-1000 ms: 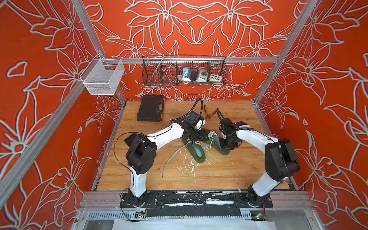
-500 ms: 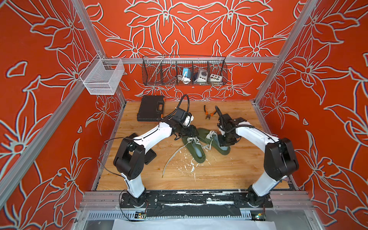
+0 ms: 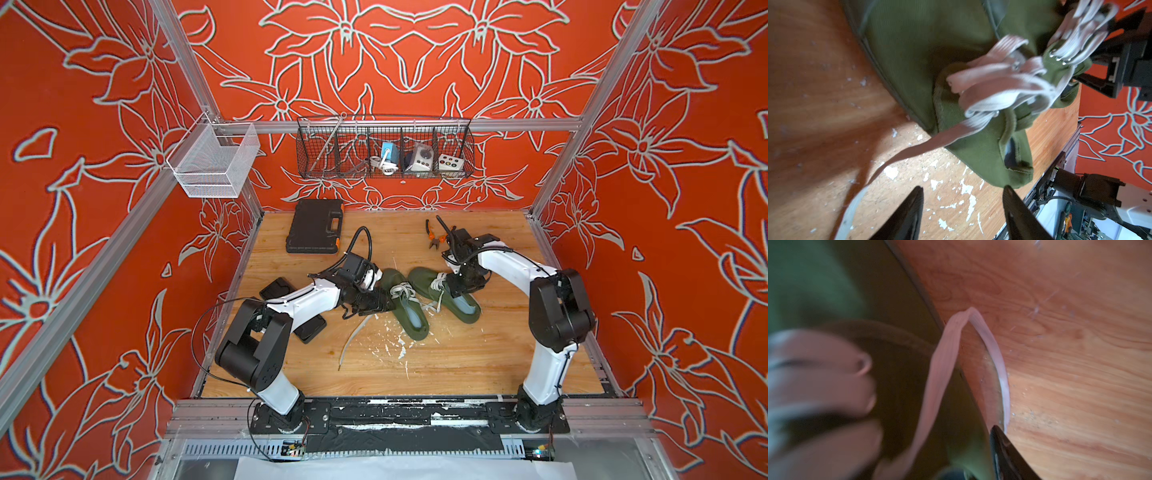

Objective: Insert the insole into the shoe
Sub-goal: Adjust the shoe at the center of the board.

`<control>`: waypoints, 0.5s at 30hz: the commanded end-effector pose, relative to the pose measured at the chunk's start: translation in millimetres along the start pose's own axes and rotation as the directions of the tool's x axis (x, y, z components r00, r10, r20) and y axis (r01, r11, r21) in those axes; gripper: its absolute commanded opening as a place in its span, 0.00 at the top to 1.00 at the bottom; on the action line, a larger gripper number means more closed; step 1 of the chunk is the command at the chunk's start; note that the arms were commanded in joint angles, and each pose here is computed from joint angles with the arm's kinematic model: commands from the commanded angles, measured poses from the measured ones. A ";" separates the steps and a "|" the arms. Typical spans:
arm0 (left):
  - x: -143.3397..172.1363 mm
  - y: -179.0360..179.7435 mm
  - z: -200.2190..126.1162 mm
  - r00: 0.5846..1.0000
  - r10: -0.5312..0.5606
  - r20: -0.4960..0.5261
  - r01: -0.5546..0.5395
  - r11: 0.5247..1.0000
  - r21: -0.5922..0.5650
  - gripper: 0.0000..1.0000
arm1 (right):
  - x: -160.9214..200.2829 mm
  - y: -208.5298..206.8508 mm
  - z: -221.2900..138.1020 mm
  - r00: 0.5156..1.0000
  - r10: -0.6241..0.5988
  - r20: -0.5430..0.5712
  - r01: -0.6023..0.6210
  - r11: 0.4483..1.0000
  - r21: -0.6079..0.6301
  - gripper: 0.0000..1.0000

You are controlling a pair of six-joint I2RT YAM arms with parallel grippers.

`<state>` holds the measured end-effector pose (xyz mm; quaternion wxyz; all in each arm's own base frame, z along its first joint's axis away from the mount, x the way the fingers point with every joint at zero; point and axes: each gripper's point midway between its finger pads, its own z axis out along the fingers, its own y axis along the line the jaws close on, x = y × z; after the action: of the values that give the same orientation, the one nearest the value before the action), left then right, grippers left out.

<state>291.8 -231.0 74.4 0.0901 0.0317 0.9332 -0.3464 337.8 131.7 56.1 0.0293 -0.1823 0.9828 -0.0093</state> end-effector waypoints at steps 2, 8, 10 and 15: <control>-9.1 -11.2 8.4 0.999 0.030 0.028 -0.032 0.996 0.082 0.37 | 5.7 -0.8 2.7 1.000 -0.020 -0.010 0.020 1.000 -0.010 0.45; -19.6 -12.3 25.9 0.998 0.061 0.020 -0.062 0.994 0.084 0.35 | 15.9 18.7 6.7 0.998 0.057 -0.030 -0.060 0.992 -0.113 0.56; -21.0 -11.3 33.0 0.998 0.065 0.011 -0.066 0.994 0.083 0.35 | 19.4 24.8 8.3 0.995 0.085 -0.043 -0.090 0.986 -0.138 0.61; -31.7 -15.6 42.5 0.996 0.091 0.001 -0.091 0.993 0.081 0.35 | 21.8 41.3 8.2 0.987 0.160 -0.030 -0.163 0.964 -0.212 0.67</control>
<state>317.3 -260.2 52.7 0.0910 0.0546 0.9231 -0.3698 312.3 146.7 43.2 0.0051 -0.1348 0.9894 0.0546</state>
